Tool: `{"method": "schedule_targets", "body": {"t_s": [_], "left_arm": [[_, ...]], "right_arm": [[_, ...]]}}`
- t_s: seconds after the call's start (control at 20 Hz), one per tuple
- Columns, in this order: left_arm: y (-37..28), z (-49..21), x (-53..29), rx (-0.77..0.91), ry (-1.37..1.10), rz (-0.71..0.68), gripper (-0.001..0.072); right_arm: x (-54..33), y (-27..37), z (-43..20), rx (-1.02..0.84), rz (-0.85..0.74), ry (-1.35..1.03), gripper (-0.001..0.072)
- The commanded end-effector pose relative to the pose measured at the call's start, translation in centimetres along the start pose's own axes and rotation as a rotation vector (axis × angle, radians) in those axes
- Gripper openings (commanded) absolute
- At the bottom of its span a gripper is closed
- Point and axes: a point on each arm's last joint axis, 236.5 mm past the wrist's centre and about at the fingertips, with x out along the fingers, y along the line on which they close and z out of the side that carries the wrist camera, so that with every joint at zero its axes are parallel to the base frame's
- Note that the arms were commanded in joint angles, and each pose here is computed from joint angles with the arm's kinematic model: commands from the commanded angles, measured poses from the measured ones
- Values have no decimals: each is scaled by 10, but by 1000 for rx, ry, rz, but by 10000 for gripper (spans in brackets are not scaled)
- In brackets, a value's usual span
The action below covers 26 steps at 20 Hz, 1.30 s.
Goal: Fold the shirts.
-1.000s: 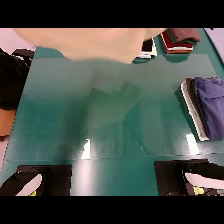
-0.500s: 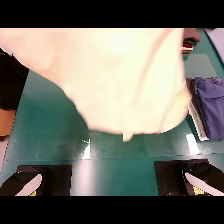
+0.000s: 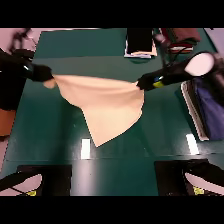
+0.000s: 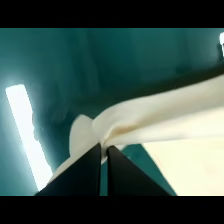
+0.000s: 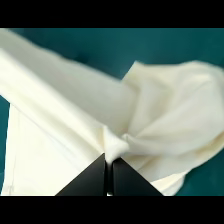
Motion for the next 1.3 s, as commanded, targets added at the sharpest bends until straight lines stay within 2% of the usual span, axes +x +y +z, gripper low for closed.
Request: {"method": "schedule_targets", "body": {"t_s": [0.0,0.05,0.1,0.15,0.2,0.25,0.3,0.35,0.4,0.45,0.65,0.9,1.05,1.15,1.25], "left_arm": [[17,-37,62,-26,125,-9,27],[18,-35,63,-27,119,-6,27],[18,-33,62,-26,110,-4,28],[19,-29,60,-19,104,2,29],[21,-25,56,-8,95,15,30],[21,-18,51,0,81,21,33],[22,-11,45,12,65,30,261],[21,-3,39,20,49,31,529],[18,6,30,29,31,32,554],[18,12,22,35,22,34,547],[20,0,-7,-82,59,34,547],[-32,-123,27,-162,239,-66,547],[-85,-202,53,-227,375,-207,547],[-115,-238,65,-238,442,-276,547],[-135,-259,73,-223,468,-289,547]], "right_arm": [[51,0,-15,68,36,43,14],[55,0,-12,73,39,35,17],[56,1,-10,83,48,25,49],[53,0,-4,87,47,4,223],[48,-4,2,94,43,-20,338],[40,-7,6,98,40,-40,347],[27,-12,12,100,33,-69,347],[14,-17,18,98,26,-98,347],[-1,-24,24,105,16,-131,365],[-17,-31,28,113,4,-158,431],[-59,-53,20,131,-33,-172,436],[-72,-63,18,149,-54,-205,436],[-72,-60,23,142,-51,-223,436],[-72,-60,24,144,-50,-228,436],[-72,-60,23,144,-50,-226,436]]}}
